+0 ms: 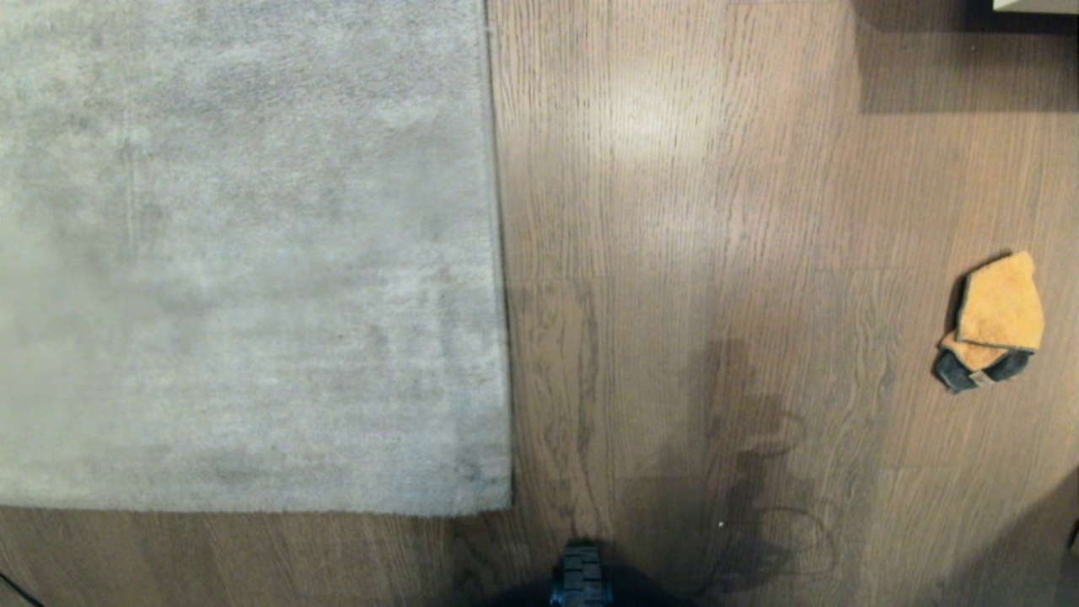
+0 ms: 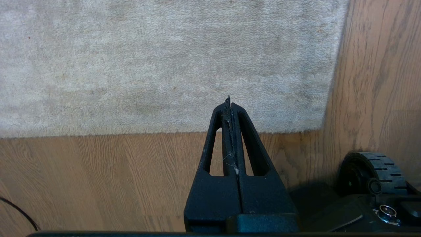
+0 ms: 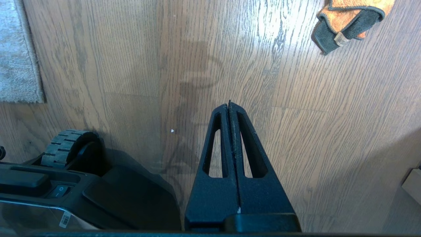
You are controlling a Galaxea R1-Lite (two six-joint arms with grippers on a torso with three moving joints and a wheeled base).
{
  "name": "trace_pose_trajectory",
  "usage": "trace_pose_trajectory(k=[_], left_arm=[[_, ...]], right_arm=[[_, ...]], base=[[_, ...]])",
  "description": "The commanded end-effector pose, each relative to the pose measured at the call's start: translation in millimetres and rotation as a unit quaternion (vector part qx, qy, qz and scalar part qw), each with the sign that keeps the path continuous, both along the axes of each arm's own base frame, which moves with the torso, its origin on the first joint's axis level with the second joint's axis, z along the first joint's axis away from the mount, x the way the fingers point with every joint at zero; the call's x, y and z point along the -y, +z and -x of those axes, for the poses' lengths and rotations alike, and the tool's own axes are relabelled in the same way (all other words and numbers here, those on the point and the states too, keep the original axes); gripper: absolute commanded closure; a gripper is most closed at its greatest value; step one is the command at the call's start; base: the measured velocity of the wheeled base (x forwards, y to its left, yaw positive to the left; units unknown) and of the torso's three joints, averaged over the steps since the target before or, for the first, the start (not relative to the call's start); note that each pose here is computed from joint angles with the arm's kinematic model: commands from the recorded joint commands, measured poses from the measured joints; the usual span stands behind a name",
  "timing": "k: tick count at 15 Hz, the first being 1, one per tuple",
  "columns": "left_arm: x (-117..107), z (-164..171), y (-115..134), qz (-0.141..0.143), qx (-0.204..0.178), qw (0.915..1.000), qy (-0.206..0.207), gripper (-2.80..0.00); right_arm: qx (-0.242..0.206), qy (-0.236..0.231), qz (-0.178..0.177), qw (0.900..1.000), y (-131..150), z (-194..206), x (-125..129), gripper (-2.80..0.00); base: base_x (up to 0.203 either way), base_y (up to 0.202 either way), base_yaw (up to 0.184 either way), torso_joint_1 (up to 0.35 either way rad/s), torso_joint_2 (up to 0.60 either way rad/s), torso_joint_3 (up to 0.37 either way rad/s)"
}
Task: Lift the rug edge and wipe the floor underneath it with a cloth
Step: Pick up the rag
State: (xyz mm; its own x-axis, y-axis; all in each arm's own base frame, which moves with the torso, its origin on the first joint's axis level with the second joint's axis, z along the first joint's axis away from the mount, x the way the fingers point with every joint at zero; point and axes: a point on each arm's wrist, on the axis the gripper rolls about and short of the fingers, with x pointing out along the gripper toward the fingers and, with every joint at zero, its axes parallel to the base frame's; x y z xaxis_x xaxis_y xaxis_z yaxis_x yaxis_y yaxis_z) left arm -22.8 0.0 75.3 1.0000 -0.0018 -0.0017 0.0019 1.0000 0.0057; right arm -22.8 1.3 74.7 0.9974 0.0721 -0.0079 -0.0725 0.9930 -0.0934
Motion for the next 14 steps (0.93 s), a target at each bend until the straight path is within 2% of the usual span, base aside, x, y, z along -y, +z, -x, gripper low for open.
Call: trace_pose_trajectory(k=[1,7,12,14], left_arm=[[0.0,0.0,0.0,0.0,0.0,1.0,0.0,0.0],[0.0,0.0,0.0,0.0,0.0,1.0,0.0,0.0],[0.0,0.0,0.0,0.0,0.0,1.0,0.0,0.0],[0.0,0.0,0.0,0.0,0.0,1.0,0.0,0.0]], right_arm=[[0.0,0.001,0.0,1.0,0.0,0.0,0.0,0.0],[0.0,0.001,0.001,1.0,0.0,0.0,0.0,0.0],[0.0,0.001,0.001,1.0,0.0,0.0,0.0,0.0],[0.0,0.001,0.0,1.0,0.0,0.0,0.0,0.0]], base=[[0.0,0.0,0.0,0.0,0.0,0.0],[0.0,0.0,0.0,0.0,0.0,0.0],[0.001,-0.143,0.003,0.005,0.0,0.004],[0.0,-0.041,0.001,0.004,0.0,0.001]])
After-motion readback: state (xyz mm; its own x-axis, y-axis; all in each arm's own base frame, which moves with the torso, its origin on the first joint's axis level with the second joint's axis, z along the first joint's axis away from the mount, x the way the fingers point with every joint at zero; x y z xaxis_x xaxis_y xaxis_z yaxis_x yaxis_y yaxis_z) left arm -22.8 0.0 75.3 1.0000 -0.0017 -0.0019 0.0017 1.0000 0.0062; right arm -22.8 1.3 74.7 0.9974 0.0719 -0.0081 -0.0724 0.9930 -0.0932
